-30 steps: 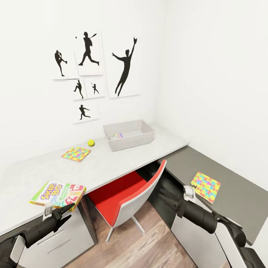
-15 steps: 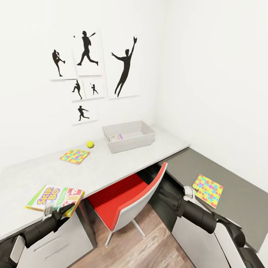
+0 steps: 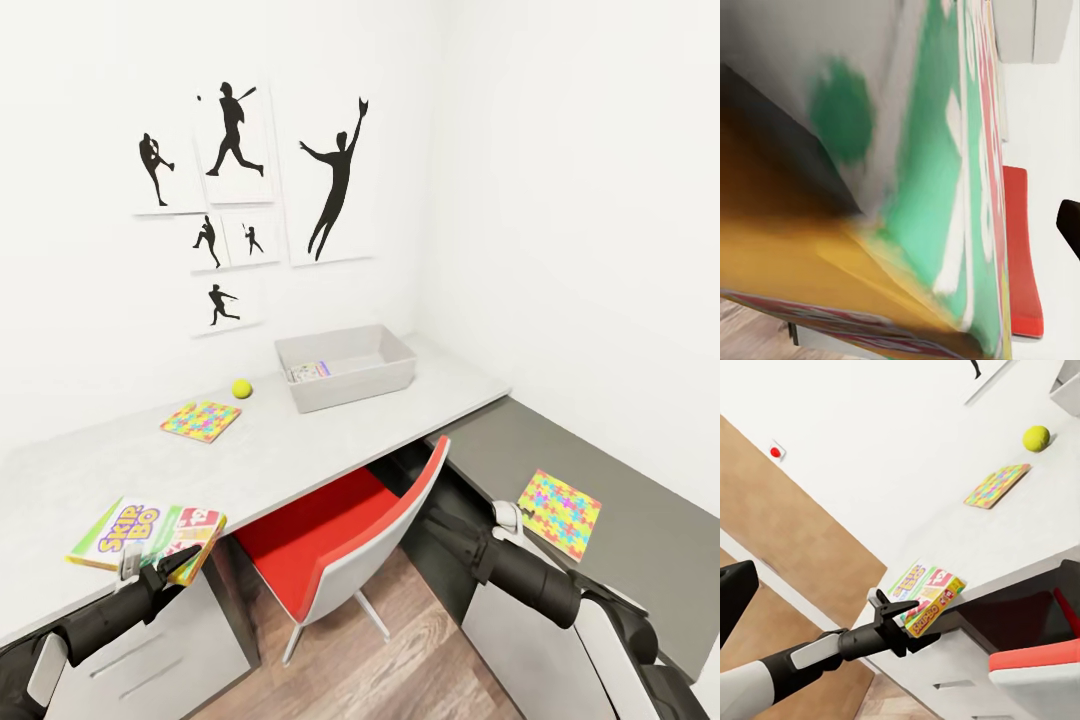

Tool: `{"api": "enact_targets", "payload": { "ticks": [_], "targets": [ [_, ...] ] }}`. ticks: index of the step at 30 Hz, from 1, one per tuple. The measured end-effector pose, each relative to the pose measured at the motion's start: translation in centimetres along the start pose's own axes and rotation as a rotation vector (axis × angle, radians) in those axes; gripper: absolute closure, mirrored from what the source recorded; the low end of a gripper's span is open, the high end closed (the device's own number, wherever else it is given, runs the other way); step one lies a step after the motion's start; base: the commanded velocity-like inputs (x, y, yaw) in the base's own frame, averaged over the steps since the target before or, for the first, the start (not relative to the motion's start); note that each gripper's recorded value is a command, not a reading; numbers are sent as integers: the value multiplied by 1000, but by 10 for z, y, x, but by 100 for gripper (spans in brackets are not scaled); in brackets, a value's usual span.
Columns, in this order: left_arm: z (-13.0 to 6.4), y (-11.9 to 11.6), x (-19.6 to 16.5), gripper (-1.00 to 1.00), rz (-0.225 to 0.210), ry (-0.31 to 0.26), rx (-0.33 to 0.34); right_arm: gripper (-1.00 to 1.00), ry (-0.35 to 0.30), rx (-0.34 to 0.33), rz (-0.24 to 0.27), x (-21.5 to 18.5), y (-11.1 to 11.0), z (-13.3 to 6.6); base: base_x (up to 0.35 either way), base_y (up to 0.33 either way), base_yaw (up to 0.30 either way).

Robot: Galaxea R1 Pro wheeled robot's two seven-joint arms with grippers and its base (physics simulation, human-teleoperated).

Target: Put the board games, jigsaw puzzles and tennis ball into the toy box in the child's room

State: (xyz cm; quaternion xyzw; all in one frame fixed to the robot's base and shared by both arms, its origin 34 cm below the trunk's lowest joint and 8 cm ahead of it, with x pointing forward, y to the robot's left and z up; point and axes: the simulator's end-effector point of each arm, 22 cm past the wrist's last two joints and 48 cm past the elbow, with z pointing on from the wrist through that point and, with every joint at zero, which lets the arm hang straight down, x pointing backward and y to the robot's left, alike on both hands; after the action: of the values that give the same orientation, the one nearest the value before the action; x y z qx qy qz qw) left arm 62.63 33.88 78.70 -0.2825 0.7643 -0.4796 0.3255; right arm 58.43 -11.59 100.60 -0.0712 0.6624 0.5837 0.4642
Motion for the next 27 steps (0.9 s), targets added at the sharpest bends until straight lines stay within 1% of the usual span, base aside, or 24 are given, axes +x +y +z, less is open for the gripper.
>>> {"api": "enact_targets", "payload": {
  "ticks": [4, 10, 20, 27],
  "targets": [
    [0, -3, 0, -100, 0, 0, 14, -100, 0, 6, 3, 1, -2, 0, 60, 0, 0],
    [-1, -9, 0, -100, 1, 0, 39, -100, 2, 54, 11, 2, -14, -1, 29, 0, 0],
    [0, -9, 0, -100, 2, 0, 43, -100, 3, 64, 11, 1, -17, -1, 2, 3, 0],
    [0, -9, 0, -100, 3, -1, 43, -100, 3, 65, 11, 1, -17, -1, 0, 122, 0]
  ]
}}
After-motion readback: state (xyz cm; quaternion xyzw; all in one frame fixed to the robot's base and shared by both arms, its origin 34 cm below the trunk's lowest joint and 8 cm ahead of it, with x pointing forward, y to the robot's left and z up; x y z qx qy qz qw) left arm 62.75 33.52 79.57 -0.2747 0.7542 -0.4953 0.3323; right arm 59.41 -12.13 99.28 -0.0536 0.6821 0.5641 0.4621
